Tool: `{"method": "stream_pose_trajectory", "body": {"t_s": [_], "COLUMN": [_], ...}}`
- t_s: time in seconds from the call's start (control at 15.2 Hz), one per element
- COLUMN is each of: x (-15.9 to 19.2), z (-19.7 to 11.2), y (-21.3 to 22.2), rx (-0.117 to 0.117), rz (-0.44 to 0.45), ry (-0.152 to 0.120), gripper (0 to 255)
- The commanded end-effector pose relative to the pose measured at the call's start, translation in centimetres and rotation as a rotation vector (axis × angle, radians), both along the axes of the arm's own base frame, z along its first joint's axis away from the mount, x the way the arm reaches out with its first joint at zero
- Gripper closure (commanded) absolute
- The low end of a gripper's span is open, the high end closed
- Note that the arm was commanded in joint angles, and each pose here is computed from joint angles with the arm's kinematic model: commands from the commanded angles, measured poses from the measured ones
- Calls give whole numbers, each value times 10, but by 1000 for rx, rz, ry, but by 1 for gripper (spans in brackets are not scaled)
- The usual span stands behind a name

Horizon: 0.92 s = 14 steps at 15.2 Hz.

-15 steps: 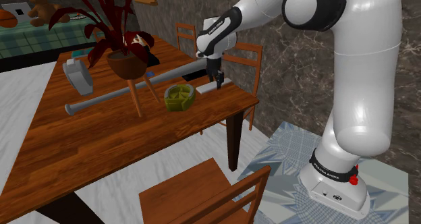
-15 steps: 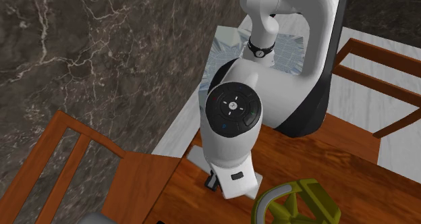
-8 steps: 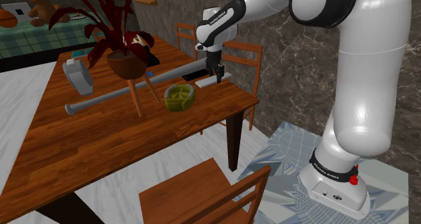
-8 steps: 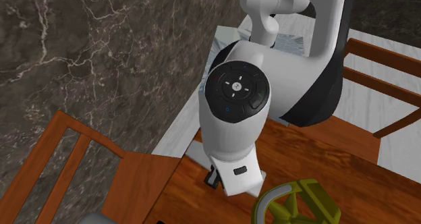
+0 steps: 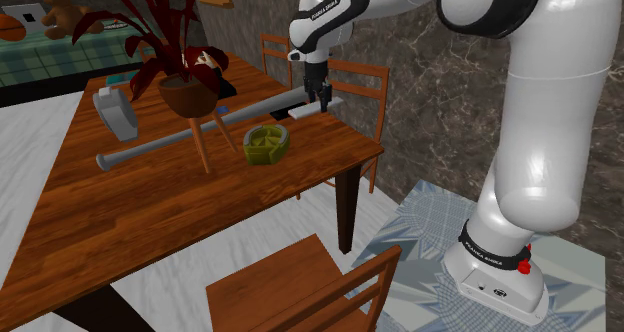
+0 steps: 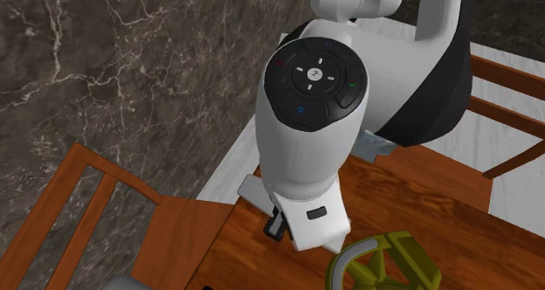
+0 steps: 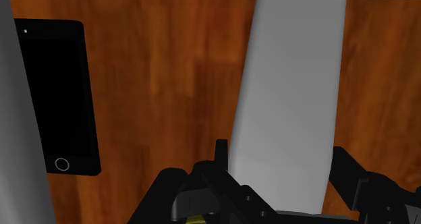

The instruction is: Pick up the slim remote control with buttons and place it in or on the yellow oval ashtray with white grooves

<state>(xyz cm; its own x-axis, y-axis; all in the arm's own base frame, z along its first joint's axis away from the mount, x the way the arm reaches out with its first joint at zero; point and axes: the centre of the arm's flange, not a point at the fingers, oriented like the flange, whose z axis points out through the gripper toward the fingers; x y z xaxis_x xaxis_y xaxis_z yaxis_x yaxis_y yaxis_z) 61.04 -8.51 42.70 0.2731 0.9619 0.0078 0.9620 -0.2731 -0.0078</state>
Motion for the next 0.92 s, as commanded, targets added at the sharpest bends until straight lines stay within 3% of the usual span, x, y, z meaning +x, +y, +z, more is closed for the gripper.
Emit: {"method": "stream_pose_trajectory", "body": {"t_s": [0.0, 0.13, 0.86], "x": [0, 0, 57], "z": [11, 21, 23], "y": [-1, -1, 133], "rx": [0, 0, 0], "rz": [0, 0, 0], "ry": [0, 0, 0], "gripper": [255, 255, 255]}}
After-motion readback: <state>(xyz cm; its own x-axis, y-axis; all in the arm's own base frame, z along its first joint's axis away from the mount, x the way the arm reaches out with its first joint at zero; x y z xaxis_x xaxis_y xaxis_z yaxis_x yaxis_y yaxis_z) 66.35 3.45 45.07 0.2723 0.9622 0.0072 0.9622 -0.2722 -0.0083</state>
